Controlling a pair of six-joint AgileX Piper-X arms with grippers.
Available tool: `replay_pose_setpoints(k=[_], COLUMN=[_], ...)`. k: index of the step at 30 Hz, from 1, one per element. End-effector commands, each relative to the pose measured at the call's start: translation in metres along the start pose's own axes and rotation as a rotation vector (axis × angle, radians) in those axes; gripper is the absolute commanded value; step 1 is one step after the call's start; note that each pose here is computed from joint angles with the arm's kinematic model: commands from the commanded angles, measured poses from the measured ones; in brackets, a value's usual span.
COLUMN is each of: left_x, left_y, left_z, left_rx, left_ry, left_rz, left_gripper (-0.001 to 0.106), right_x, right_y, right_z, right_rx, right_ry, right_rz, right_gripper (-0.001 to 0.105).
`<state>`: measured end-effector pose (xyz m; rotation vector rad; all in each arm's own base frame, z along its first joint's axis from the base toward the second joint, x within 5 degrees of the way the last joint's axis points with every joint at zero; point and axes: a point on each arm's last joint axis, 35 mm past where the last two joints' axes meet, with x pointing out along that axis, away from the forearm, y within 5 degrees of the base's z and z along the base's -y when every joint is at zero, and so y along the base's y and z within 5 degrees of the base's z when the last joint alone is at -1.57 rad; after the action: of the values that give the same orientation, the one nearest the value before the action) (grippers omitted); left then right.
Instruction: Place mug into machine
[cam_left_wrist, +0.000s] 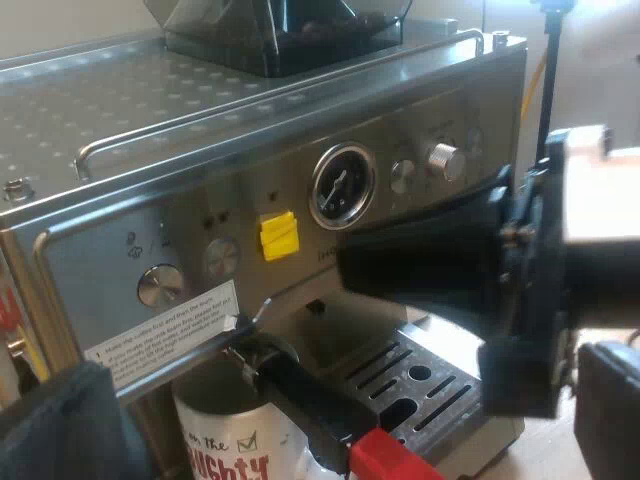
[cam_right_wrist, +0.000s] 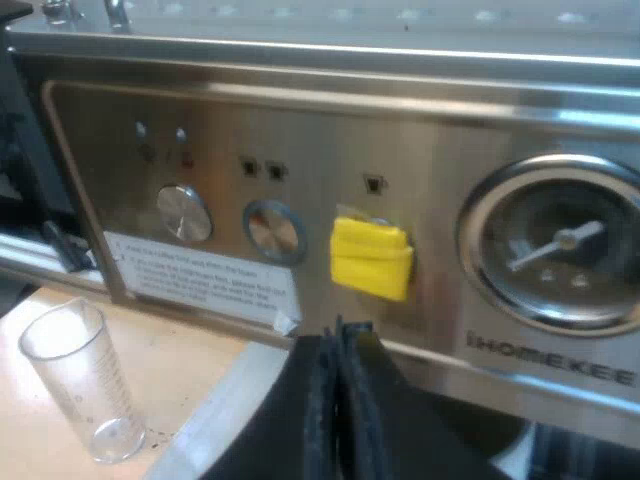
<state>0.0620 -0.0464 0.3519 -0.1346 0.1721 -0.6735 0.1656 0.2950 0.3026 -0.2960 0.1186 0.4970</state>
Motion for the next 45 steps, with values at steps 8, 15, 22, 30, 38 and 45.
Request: replay_pose_setpoints(k=[8, 15, 22, 30, 38, 45], left_x=[-0.003, -0.003, -0.003, -0.003, -0.003, -0.003], left_y=[-0.001, -0.001, -0.002, -0.002, -0.002, -0.002], left_z=[0.003, 0.003, 0.003, 0.003, 0.003, 0.003], left_rx=[0.001, 0.001, 0.001, 0.001, 0.001, 0.001], left_ry=[-0.015, -0.014, -0.013, -0.013, -0.013, -0.013], left_rz=[-0.013, -0.015, -0.022, -0.022, -0.022, -0.022], left_gripper=[0.093, 0.093, 0.093, 0.093, 0.093, 0.093], right_x=[0.022, 0.034, 0.041, 0.053, 0.059, 0.046], right_y=[-0.005, -0.024, -0.039, -0.030, -0.029, -0.016], right_z=[0.008, 0.005, 0.003, -0.012, -0.020, -0.014], right_rx=[0.009, 0.027, 0.037, 0.011, -0.009, -0.020], right_ry=[-0.021, -0.013, -0.002, 0.035, 0.052, 0.051], right_rz=[-0.022, -0.088, -0.133, -0.094, -0.224, -0.271], right_gripper=[0.000, 0.000, 0.000, 0.000, 0.000, 0.000])
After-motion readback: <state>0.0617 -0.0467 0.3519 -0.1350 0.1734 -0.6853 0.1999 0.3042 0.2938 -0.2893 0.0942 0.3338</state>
